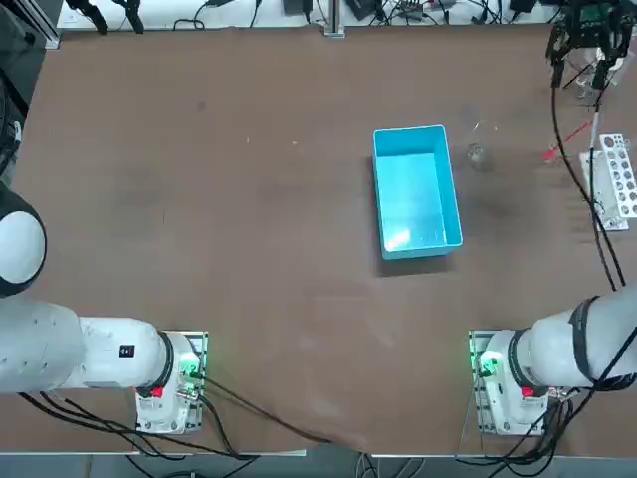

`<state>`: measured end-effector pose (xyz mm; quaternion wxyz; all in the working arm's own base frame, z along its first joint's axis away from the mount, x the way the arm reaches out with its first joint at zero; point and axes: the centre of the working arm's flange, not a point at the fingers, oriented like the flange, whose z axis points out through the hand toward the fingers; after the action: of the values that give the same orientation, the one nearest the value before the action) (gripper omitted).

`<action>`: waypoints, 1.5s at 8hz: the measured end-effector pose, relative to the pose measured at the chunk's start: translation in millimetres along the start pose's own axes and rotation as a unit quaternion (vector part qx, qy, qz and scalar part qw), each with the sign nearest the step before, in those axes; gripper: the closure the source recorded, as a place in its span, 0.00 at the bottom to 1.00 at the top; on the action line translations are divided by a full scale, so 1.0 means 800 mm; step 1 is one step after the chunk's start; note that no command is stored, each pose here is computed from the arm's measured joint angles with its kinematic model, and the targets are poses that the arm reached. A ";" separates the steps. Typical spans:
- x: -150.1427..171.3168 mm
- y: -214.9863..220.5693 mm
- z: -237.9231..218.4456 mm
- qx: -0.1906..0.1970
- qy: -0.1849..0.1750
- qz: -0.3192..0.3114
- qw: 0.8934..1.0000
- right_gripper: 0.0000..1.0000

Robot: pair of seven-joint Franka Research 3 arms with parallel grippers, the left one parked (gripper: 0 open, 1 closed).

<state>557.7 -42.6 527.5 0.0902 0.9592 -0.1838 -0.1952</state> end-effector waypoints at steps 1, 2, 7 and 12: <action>-0.004 0.012 -0.016 0.048 0.019 -0.058 0.997 0.00; -0.008 0.020 -0.037 0.078 0.062 -0.112 0.989 0.00; -0.074 -0.042 -0.101 0.073 0.175 -0.223 0.956 0.00; -0.065 -0.038 -0.066 0.065 0.157 -0.219 0.961 0.00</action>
<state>543.9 10.7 585.8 0.0104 0.9983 0.0345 -0.0452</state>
